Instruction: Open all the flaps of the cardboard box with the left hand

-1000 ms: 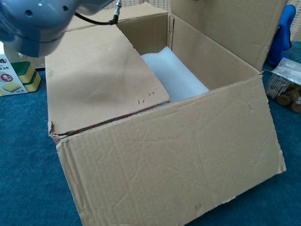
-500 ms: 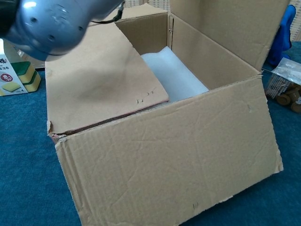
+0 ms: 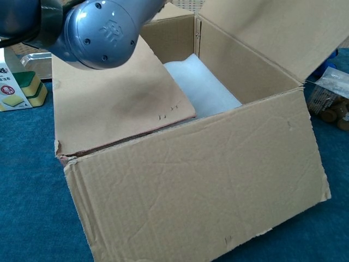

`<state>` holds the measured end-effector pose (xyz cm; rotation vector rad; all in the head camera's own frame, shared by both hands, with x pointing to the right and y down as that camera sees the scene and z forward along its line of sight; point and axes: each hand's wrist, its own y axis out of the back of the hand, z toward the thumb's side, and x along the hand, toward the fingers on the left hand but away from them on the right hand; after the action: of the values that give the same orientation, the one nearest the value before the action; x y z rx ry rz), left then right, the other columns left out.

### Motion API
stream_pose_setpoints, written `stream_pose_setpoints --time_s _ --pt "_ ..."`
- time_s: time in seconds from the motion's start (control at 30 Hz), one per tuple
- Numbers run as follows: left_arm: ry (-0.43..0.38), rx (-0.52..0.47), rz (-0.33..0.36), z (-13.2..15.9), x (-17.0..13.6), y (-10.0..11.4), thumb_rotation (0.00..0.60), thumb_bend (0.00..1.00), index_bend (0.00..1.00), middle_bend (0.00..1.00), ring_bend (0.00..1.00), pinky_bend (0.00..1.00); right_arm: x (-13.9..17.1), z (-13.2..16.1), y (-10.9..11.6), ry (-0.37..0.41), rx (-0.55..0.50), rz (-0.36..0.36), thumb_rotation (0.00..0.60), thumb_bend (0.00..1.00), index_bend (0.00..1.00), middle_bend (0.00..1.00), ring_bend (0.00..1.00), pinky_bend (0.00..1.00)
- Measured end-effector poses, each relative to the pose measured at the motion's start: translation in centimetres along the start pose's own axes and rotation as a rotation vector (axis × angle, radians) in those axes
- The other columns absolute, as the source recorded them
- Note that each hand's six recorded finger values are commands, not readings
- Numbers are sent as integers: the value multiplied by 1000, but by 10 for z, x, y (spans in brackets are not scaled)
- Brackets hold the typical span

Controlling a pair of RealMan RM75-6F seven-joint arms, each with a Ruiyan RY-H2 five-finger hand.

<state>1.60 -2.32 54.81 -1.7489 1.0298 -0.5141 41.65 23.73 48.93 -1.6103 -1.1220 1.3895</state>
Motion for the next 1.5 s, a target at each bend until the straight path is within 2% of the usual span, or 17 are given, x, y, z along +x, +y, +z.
stream_pose_setpoints --time_s 0.27,0.57,0.73,0.87,0.97,1.07,1.13,1.2,1.33,1.5 --pt "1 8 -31 -4 -4 -6 600 119 0 0 0 0 -1 1 -1 3 0 5 600 0 0 0 0 26" --pt "-5 59 -191 -28 -16 -6 600 124 0 0 0 2 0 2 -1 5 6 6 600 0 0 0 0 26" --pt "-6 132 -276 -48 -24 7 600 164 29 0 0 27 0 2 -2 6 12 5 600 0 0 0 0 26" --pt "28 138 -352 -60 -33 14 600 169 135 27 0 38 0 3 -3 7 16 4 600 0 0 0 0 26" --pt "64 110 -443 -66 -43 14 600 169 237 53 0 65 0 4 -3 8 19 5 600 0 0 0 0 26" --pt "93 99 -540 -73 -55 21 600 178 317 138 28 152 0 4 -4 9 23 6 600 0 0 0 0 26" --pt "107 92 -607 -77 -66 26 600 201 378 213 91 221 0 5 -4 9 25 6 600 0 0 0 0 26" --pt "115 83 -667 -78 -76 31 600 240 430 238 125 248 0 5 -5 9 26 6 600 0 0 0 0 26" --pt "131 80 -752 -83 -92 33 600 337 452 274 150 265 0 6 -5 10 29 6 600 0 0 0 0 26" --pt "135 85 -802 -84 -105 28 600 360 436 271 155 264 1 7 -6 12 35 6 600 0 0 0 0 25"
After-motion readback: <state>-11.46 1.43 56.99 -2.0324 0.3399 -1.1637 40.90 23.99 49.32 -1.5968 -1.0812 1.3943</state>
